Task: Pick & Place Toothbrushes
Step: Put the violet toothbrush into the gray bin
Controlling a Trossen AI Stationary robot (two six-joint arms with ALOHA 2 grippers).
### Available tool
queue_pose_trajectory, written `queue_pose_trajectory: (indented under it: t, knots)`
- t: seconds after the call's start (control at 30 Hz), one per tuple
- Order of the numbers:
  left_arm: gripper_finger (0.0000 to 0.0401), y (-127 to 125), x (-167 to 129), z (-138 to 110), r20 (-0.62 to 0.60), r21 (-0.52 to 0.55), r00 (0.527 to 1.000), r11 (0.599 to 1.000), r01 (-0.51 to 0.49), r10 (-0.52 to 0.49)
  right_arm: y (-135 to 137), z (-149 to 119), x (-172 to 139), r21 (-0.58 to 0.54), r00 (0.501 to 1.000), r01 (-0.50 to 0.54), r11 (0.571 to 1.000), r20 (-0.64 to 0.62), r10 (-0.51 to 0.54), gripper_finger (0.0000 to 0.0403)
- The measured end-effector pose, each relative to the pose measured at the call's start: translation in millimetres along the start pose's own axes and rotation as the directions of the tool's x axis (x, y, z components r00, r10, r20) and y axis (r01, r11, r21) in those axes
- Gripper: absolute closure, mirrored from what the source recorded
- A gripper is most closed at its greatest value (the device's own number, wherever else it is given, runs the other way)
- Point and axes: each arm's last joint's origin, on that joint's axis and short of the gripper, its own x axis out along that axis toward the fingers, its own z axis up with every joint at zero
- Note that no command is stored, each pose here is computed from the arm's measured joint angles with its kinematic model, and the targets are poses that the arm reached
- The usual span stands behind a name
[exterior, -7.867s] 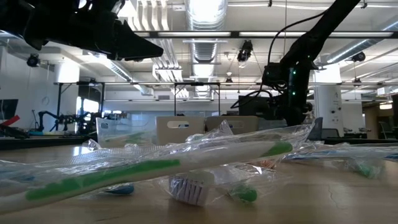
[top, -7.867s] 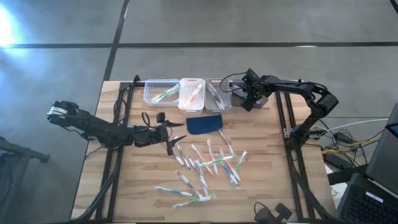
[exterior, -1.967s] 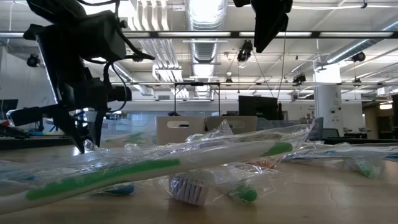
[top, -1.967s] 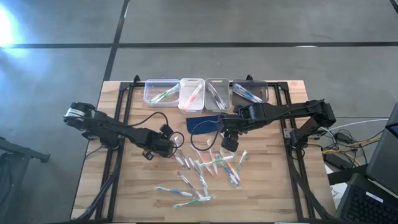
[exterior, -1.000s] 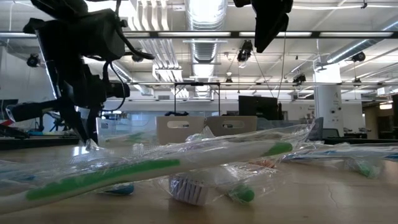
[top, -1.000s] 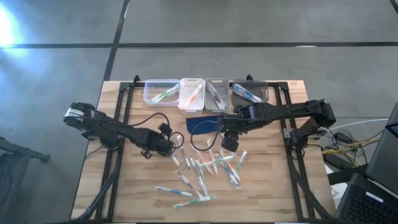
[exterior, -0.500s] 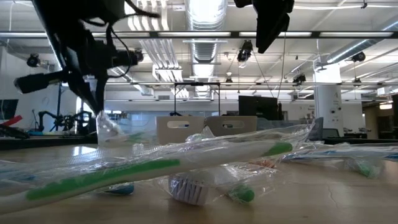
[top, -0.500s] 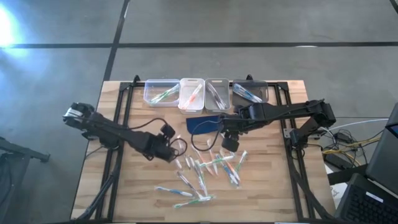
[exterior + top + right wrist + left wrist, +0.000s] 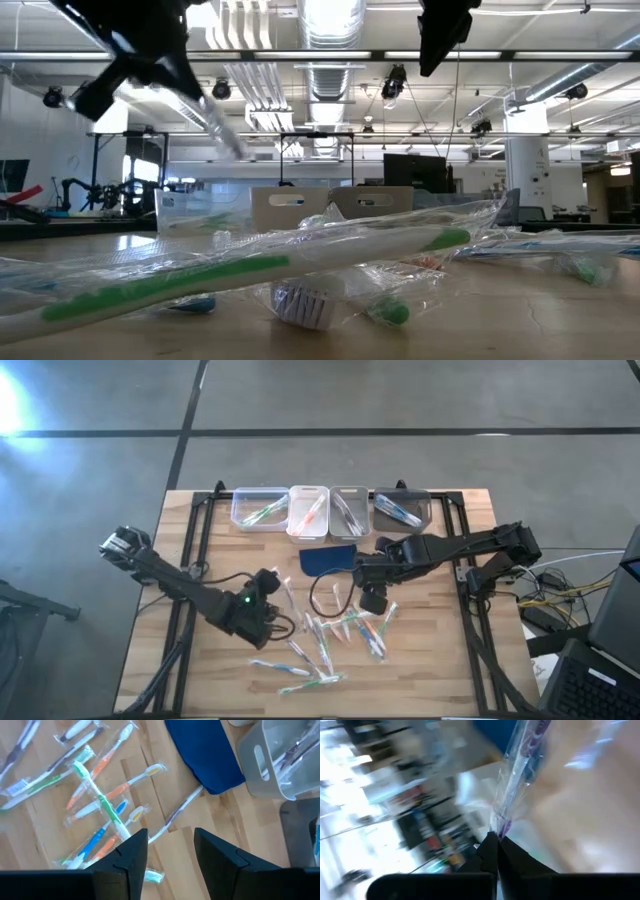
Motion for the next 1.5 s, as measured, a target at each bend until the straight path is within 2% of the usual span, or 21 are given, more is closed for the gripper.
queue_pose_trajectory:
  t: [0.17,0.33,0.63,0.77,1.0,1.5]
  knots:
    - [0.0401,12.4,-4.5,5.4,-0.066,0.005,0.978,0.98,-0.2,0.2,9.5,2.2,-1.8,-0.029,0.998,-0.034,0.999,0.057,0.036,0.0233]
    - [0.0401,26.2,-4.7,13.9,-0.108,-0.019,0.949,0.954,-0.299,0.296,20.0,5.2,-4.4,-0.073,0.989,-0.074,0.995,0.125,0.082,0.0222]
    - [0.0401,55.7,1.2,24.8,-0.129,-0.081,0.932,0.933,-0.35,0.338,26.4,14.2,-7.0,-0.077,0.965,-0.127,0.989,0.221,0.141,0.0207]
    - [0.0401,65.6,8.4,24.5,-0.109,-0.101,0.937,0.934,-0.342,0.332,30.1,17.6,-8.7,-0.075,0.949,-0.17,0.983,0.255,0.183,0.0208]
    - [0.0401,82.1,18.3,22.6,-0.068,-0.174,0.937,0.92,-0.35,0.344,30.8,20.3,-9.4,-0.037,0.94,-0.191,0.981,0.28,0.194,0.0214]
    - [0.0401,106.2,22.4,19.7,0.02,-0.233,0.904,0.881,-0.411,0.427,27.2,24.6,-9.0,0.013,0.934,-0.205,0.979,0.302,0.191,0.0194]
